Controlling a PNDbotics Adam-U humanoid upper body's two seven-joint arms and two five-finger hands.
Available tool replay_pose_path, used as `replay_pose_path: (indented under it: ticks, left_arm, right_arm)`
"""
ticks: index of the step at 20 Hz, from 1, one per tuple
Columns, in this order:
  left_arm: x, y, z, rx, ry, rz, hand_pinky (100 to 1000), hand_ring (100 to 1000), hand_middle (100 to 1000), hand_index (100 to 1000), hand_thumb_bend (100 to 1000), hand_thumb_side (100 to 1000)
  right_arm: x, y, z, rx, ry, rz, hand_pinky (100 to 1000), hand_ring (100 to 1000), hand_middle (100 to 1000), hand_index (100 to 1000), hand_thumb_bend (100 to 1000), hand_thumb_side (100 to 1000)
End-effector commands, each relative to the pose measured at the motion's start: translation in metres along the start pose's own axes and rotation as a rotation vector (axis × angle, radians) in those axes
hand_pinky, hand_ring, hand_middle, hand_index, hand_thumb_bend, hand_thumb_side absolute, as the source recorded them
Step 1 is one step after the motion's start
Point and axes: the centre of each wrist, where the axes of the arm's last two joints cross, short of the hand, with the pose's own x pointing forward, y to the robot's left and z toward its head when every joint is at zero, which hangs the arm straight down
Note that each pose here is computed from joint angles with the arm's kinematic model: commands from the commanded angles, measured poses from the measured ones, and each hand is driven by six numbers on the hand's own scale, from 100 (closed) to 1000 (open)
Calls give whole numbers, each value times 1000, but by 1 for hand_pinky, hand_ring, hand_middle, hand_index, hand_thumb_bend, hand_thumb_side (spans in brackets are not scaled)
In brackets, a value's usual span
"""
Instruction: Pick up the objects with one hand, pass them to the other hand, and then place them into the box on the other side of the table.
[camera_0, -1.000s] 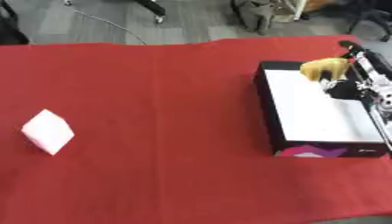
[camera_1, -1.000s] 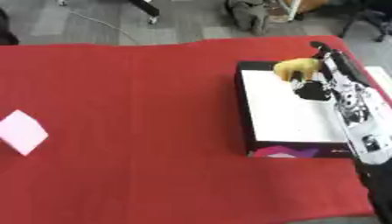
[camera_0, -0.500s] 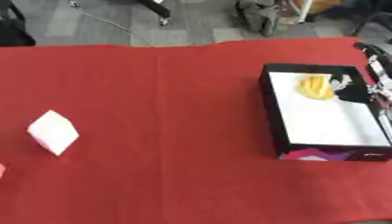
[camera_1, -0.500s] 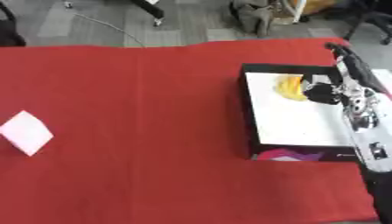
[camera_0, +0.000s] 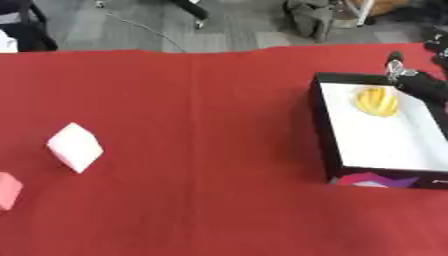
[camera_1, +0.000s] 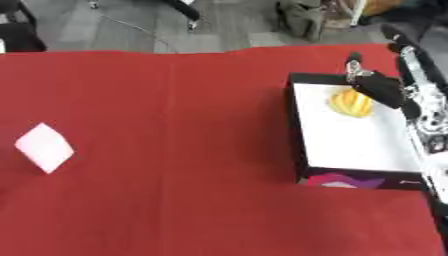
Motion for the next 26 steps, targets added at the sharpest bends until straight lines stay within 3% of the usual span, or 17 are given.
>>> replay_pose_path:
  ticks: [1,5,10,16,22,23,24,26]
  left_arm:
    - [-9,22,-20,-245,120,-2,811,780,750,926,371,590]
    - [-23,32,-36,-498,277,21,836,803,754,910,508,496]
    - [-31,34,-35,-656,356,-74,872,835,772,897,615,470]
    - [-39,42,-34,-730,421,-190,897,858,786,889,706,463]
    - [-72,38,-31,-813,570,-287,920,889,805,876,777,466]
    - [-78,37,-30,-829,592,-303,922,891,805,872,756,420]
    - [-82,35,-29,-838,610,-318,923,892,805,870,784,466]
    - [-89,34,-28,-844,642,-339,924,892,804,868,783,470]
  right_arm:
    - [18,-5,1,-1,-78,-21,1000,1000,970,1000,100,452]
    - [22,-3,2,15,-89,-29,1000,1000,966,1000,100,452]
    - [21,-2,2,28,-83,-24,1000,1000,962,1000,100,449]
    - [19,-1,2,35,-77,-11,1000,1000,956,1000,100,446]
    - [18,-2,3,38,-70,-1,1000,1000,953,998,100,445]
    - [18,-2,3,37,-70,1,1000,1000,952,998,100,448]
    - [17,-2,3,37,-70,2,1000,1000,951,997,100,444]
    - [17,-3,3,34,-68,2,1000,1000,949,997,100,444]
